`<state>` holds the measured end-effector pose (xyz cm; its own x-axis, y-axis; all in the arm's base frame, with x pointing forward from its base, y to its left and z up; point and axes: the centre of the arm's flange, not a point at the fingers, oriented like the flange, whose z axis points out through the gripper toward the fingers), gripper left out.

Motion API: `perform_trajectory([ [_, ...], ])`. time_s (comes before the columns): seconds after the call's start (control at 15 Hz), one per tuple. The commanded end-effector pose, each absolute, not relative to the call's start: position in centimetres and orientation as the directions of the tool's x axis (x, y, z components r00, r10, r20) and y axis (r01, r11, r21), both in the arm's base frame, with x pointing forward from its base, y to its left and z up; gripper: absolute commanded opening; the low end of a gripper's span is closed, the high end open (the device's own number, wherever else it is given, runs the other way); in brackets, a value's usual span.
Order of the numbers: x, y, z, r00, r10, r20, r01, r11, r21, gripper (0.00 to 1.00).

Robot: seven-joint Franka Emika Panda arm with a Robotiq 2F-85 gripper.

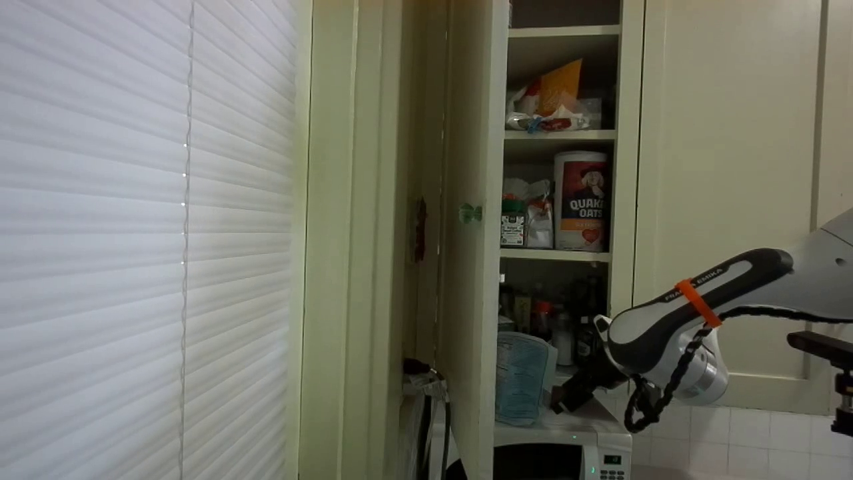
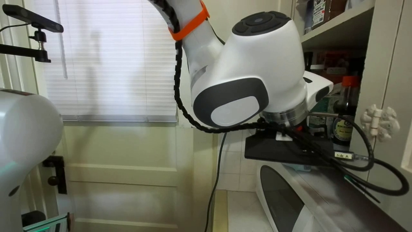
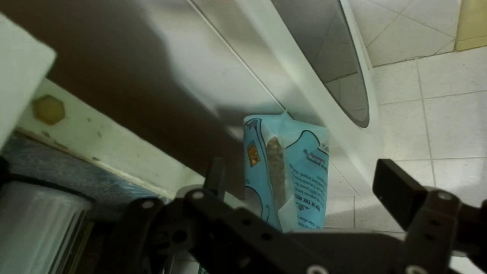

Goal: Move the blue and white packet to the second shelf from the top

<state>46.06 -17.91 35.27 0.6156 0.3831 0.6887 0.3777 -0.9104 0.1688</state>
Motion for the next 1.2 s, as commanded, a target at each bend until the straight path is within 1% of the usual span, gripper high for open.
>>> perform_trajectory([
  [0.0, 48.1, -18.5, 34.2, 0.591, 0.383, 0.71, 0.39, -0.906, 0.164, 0.98],
  [0.2, 48.8, -18.1, 33.9, 0.588, 0.388, 0.709, 0.403, -0.901, 0.159, 0.9],
  [0.27, 49.0, -18.1, 33.8, 0.591, 0.385, 0.709, 0.403, -0.902, 0.153, 0.83],
  [0.4, 49.3, -17.8, 33.5, 0.593, 0.38, 0.71, 0.407, -0.902, 0.143, 0.77],
  [0.47, 49.4, -17.7, 33.4, 0.596, 0.378, 0.708, 0.406, -0.903, 0.139, 0.68],
  [0.6, 49.6, -17.5, 33.1, 0.598, 0.375, 0.709, 0.405, -0.904, 0.137, 0.65],
  [0.67, 49.7, -17.5, 33.1, 0.597, 0.374, 0.71, 0.4, -0.906, 0.141, 0.59],
  [0.73, 49.8, -17.5, 33.0, 0.594, 0.372, 0.713, 0.395, -0.907, 0.144, 0.65],
  [0.87, 50.1, -17.5, 33.0, 0.589, 0.372, 0.717, 0.39, -0.908, 0.152, 0.64],
  [0.93, 50.2, -17.4, 33.1, 0.583, 0.372, 0.722, 0.387, -0.909, 0.155, 0.69],
  [1.0, 50.4, -17.4, 33.1, 0.58, 0.372, 0.724, 0.384, -0.909, 0.16, 0.64],
  [1.07, 50.5, -17.4, 33.1, 0.576, 0.372, 0.728, 0.382, -0.91, 0.163, 0.61],
  [1.13, 50.7, -17.4, 33.1, 0.575, 0.37, 0.73, 0.378, -0.911, 0.164, 0.62],
])
